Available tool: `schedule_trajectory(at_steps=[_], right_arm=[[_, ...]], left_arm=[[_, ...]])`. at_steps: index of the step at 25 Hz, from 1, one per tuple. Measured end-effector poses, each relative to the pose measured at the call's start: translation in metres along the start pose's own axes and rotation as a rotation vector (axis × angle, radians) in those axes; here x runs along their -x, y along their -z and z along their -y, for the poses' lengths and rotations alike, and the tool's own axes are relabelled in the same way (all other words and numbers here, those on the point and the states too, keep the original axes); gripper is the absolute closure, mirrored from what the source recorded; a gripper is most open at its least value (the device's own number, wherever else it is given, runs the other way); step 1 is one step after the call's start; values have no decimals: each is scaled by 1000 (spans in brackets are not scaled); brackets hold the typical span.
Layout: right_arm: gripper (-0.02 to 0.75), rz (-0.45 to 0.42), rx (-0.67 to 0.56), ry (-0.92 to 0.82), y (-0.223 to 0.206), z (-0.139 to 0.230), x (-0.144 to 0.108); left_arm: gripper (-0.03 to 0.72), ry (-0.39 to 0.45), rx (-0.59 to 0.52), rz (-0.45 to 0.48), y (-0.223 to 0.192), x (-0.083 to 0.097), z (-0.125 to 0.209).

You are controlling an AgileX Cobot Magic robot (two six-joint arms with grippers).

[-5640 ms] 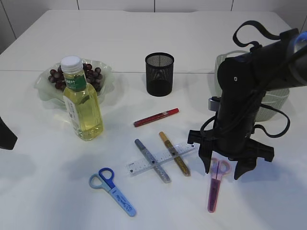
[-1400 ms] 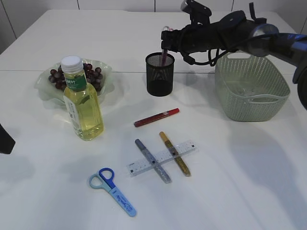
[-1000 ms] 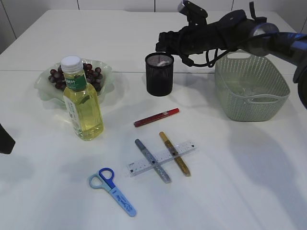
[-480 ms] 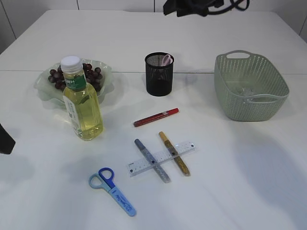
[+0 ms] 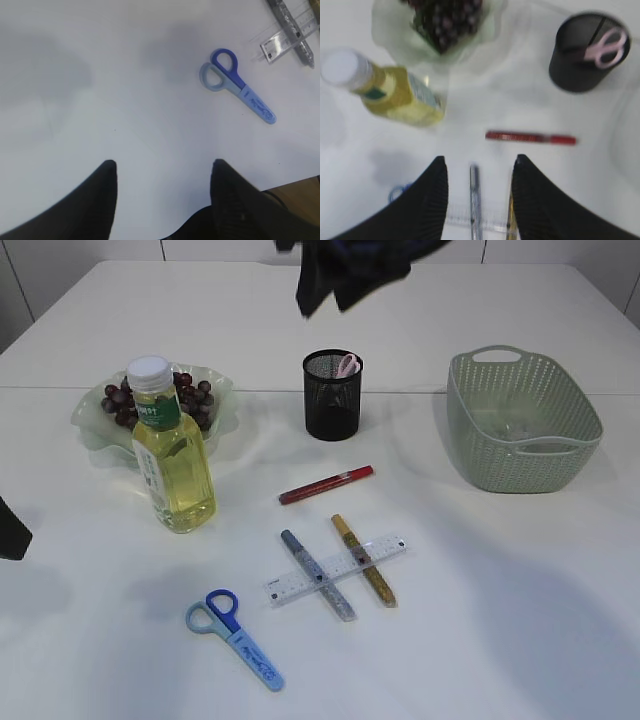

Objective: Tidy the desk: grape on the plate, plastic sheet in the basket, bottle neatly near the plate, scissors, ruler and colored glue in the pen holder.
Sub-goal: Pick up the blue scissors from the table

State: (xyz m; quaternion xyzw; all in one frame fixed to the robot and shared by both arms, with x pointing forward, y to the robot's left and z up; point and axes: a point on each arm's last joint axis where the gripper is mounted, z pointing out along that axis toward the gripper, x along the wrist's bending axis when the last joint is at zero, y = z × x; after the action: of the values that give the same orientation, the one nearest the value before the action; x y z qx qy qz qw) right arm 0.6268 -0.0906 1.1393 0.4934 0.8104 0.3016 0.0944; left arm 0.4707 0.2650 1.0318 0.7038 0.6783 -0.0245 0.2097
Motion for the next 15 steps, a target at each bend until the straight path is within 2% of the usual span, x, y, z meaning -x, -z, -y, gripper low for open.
schedule_trajectory(at_steps=[3, 6, 15], right_arm=[[390, -5, -173, 24, -21, 27, -17], [390, -22, -286, 62, -38, 50, -37], [390, -66, -451, 159, -63, 97, -101]], left_arm=[[253, 0, 11, -2, 0, 0, -1], [253, 0, 17, -3, 0, 0, -2], [253, 0, 23, -5, 0, 0, -2]])
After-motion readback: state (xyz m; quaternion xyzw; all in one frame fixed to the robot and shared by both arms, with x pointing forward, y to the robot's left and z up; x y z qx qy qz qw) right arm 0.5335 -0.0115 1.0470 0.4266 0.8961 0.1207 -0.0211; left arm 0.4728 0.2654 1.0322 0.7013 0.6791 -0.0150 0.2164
